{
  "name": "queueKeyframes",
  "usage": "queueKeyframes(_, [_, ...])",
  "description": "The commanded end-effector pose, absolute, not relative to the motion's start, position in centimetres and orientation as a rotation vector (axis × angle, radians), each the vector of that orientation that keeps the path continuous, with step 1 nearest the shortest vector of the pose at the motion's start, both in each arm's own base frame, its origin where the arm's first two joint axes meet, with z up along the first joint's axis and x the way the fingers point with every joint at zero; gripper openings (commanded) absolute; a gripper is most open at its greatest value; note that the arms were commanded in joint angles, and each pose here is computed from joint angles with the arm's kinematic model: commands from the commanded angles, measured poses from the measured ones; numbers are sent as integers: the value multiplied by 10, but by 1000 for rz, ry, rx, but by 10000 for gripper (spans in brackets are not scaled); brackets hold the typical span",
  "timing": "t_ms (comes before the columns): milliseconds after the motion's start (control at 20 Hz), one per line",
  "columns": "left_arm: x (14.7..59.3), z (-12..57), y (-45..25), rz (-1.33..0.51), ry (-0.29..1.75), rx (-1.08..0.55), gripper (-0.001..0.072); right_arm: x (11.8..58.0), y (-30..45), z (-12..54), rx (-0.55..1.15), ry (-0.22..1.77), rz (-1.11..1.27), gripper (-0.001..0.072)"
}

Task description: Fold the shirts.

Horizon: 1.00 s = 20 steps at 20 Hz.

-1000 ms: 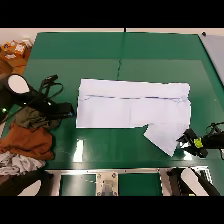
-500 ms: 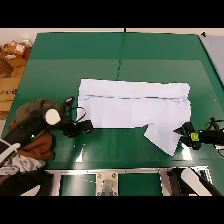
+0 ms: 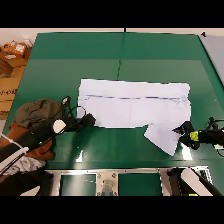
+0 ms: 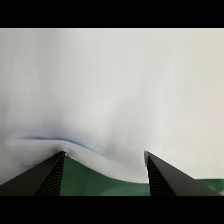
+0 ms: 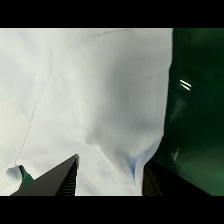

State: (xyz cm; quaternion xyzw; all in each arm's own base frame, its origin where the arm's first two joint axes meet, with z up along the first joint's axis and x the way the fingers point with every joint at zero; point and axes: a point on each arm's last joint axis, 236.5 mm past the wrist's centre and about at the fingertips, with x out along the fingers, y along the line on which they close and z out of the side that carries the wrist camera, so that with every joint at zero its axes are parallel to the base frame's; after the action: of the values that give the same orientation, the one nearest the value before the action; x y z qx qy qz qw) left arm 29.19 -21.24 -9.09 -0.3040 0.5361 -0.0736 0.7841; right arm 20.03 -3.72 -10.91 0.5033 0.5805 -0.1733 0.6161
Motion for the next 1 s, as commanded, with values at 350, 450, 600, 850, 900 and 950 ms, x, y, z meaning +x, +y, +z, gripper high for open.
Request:
queueKeyframes(350, [310, -88, -210, -211, 1066, -562, 24, 191, -21, -104, 1159, 1403, -321, 22])
queueKeyframes(450, [304, -85, -214, -256, 1116, -497, 24, 192, -21, -100, 1148, 1407, -304, 17])
queueKeyframes(600, [297, -82, -194, -278, 1233, -367, 24, 198, -26, -80, 1120, 1421, -266, 16])
queueKeyframes(850, [266, -84, -158, -311, 1427, -154, 24, 168, -61, -61, 957, 1511, -428, 16])
queueKeyframes(900, [257, -85, -157, -319, 1461, -143, 24, 162, -66, -59, 933, 1514, -454, 16])
queueKeyframes(950, [253, -85, -157, -331, 1478, -130, 24, 162, -68, -55, 917, 1501, -464, 16])
